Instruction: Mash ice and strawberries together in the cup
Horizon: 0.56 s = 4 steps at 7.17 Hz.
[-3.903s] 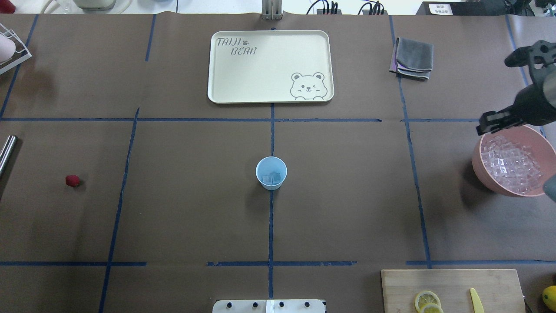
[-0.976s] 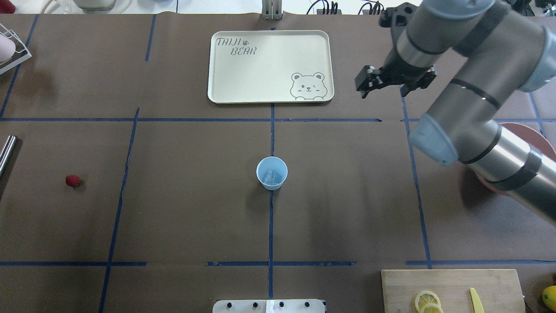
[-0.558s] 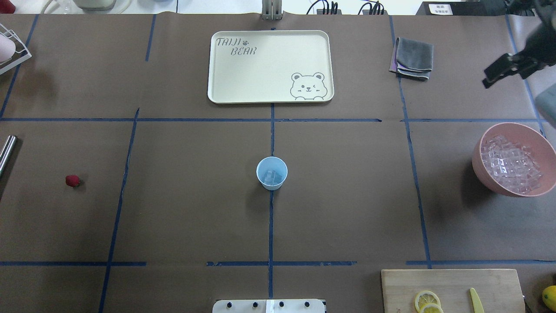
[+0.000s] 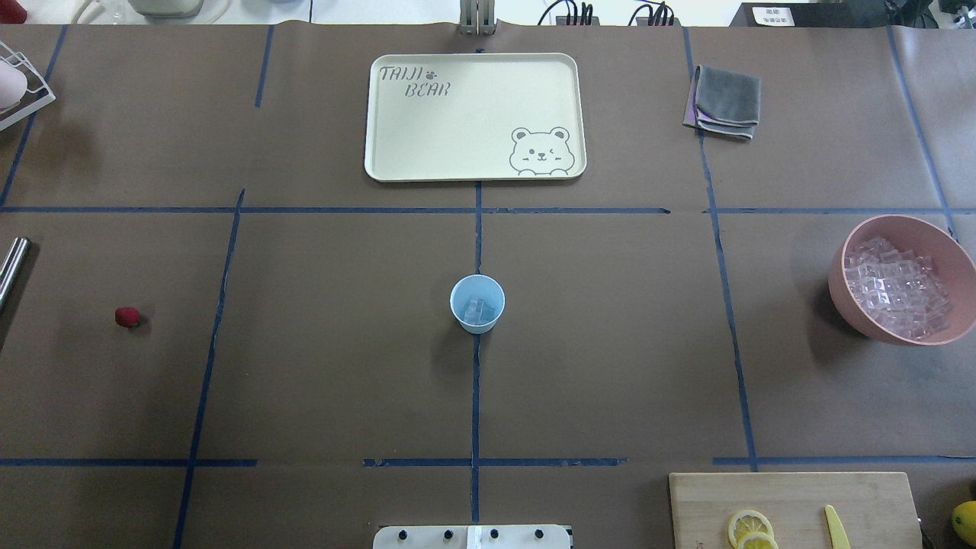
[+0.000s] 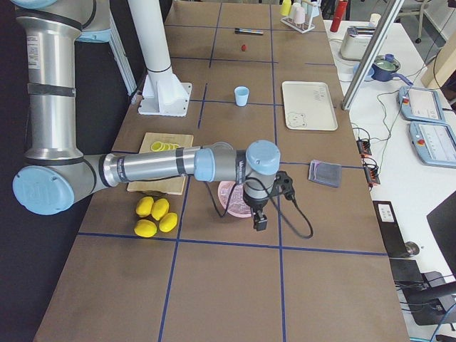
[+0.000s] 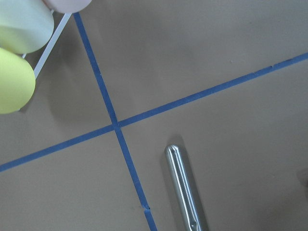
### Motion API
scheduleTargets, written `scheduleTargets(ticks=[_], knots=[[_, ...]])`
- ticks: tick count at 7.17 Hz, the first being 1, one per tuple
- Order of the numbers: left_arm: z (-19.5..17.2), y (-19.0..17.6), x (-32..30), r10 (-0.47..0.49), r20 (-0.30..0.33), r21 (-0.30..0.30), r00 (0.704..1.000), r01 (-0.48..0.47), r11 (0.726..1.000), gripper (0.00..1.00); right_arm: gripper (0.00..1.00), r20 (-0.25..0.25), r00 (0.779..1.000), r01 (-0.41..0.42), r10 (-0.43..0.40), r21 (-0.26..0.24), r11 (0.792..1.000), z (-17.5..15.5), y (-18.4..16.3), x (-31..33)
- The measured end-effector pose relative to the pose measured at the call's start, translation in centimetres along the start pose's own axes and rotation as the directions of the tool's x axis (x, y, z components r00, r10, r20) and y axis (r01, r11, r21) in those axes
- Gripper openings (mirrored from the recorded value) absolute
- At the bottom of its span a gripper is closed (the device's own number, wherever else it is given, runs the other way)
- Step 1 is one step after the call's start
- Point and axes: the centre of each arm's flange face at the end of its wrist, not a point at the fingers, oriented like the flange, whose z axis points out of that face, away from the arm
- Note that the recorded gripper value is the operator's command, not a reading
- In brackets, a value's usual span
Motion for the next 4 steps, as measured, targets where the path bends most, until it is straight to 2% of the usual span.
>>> scheduleTargets(ticks=[1,2,4], knots=[[-0.3,-0.4,0.3,0.009,0.003,0.024,1.0,-0.009,1.0,1.0,0.99,0.017,0.999,-0.052,0.052,-0.009,0.999,0.8,3.3,2.5],[-0.7,-0.8,1.1,0.021,0.003,0.058,1.0,-0.021,0.998,1.0,0.99,0.024,0.997,-0.079,0.079,-0.012,0.997,1.1,4.7,3.4],[1.9,-2.1,5.6,-0.034,-0.031,0.078,0.999,0.036,0.996,1.0,0.99,0.026,0.995,-0.095,0.095,-0.011,0.995,1.2,5.2,3.7]])
